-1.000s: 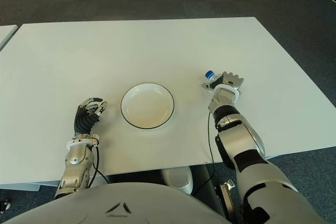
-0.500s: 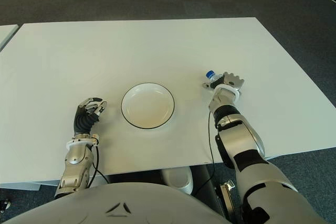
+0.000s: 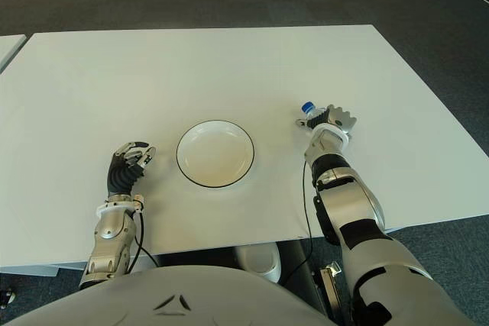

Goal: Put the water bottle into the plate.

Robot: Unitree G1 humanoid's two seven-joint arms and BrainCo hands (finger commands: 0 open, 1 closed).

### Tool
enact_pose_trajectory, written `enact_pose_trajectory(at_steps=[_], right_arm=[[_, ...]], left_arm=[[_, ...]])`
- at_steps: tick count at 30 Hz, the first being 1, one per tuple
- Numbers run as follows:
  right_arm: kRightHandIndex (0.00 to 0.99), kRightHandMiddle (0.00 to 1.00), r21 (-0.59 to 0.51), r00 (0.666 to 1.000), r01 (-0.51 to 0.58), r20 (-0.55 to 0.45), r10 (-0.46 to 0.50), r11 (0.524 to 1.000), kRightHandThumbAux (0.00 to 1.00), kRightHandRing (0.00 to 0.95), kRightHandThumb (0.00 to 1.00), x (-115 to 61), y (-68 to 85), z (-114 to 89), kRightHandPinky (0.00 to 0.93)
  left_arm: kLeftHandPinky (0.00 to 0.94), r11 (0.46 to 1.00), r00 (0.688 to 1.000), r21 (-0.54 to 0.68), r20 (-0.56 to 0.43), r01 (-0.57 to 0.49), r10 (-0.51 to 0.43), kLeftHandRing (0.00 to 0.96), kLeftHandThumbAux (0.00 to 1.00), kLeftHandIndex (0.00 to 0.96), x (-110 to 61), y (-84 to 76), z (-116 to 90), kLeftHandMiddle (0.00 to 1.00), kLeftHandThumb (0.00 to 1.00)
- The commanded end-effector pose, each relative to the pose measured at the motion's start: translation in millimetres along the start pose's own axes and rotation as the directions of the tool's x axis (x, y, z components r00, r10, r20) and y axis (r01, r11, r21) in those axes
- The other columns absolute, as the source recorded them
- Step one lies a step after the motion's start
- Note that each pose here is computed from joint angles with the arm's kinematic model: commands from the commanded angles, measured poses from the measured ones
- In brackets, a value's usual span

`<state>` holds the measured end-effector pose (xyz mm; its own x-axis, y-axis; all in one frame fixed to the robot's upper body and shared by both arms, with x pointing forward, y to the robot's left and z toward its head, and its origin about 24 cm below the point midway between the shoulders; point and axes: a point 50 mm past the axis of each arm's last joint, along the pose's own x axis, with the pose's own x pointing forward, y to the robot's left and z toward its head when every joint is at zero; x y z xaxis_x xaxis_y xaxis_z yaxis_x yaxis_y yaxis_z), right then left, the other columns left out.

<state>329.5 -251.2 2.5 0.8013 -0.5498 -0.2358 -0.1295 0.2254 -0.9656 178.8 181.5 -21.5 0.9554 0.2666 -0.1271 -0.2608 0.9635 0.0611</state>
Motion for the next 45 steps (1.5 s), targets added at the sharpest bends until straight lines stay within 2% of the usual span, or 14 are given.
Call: enact_pose_trajectory(at_steps=[1,11,18,21,29,39,43,45], right_arm=[[0.438,0.824,0.122,0.971,-0.224,-0.054,0.232,0.967,0.725,0.819,0.698,-35.0,72.6,-21,0.832],[0.438,0.833,0.257,0.997,-0.059,-0.032,0.069,0.965,0.725,0.830,0.699,-29.7,52.8,-9,0.840],[0.438,0.828,0.312,0.999,0.052,-0.027,-0.046,0.949,0.724,0.830,0.700,-33.1,44.6,-3,0.838],[0.434,0.821,0.342,0.991,0.134,-0.024,-0.134,0.930,0.723,0.829,0.702,-34.2,37.7,0,0.843],[0.433,0.809,0.437,0.960,0.248,0.009,-0.280,0.865,0.719,0.828,0.708,-41.1,21.9,9,0.850],[0.438,0.820,0.535,0.916,0.299,0.071,-0.395,0.790,0.720,0.841,0.710,-55.6,7.2,19,0.857],[0.439,0.826,0.585,0.882,0.319,0.104,-0.459,0.745,0.721,0.845,0.709,-69.1,-4.1,28,0.854],[0.440,0.828,0.593,0.877,0.320,0.110,-0.468,0.739,0.721,0.846,0.709,-71.8,-6.4,29,0.854]], left_arm=[[0.807,1.000,1.000,0.012,-0.017,0.018,-0.018,0.847,0.721,0.436,0.7,0.6,-3,0.849,0.701],[0.799,1.000,0.999,0.000,-0.039,0.011,-0.011,0.840,0.720,0.436,1.3,1.2,-4,0.844,0.701],[0.814,1.000,0.999,0.000,-0.039,0.001,-0.001,0.835,0.720,0.436,1.6,1.3,-4,0.841,0.702],[0.822,1.000,1.000,0.002,-0.031,0.000,0.000,0.837,0.720,0.436,1.8,0.5,-3,0.843,0.702],[0.825,1.000,1.000,-0.002,-0.028,0.000,0.000,0.841,0.720,0.436,1.8,-0.2,-3,0.846,0.702],[0.815,1.000,1.000,0.000,-0.031,0.004,-0.004,0.839,0.720,0.435,1.8,-0.7,-2,0.845,0.702],[0.813,1.000,0.999,0.006,-0.035,0.003,-0.003,0.839,0.720,0.436,2.0,-0.7,-2,0.845,0.702],[0.812,1.000,0.999,0.008,-0.036,0.003,-0.002,0.838,0.720,0.436,2.0,-0.7,-2,0.846,0.702]])
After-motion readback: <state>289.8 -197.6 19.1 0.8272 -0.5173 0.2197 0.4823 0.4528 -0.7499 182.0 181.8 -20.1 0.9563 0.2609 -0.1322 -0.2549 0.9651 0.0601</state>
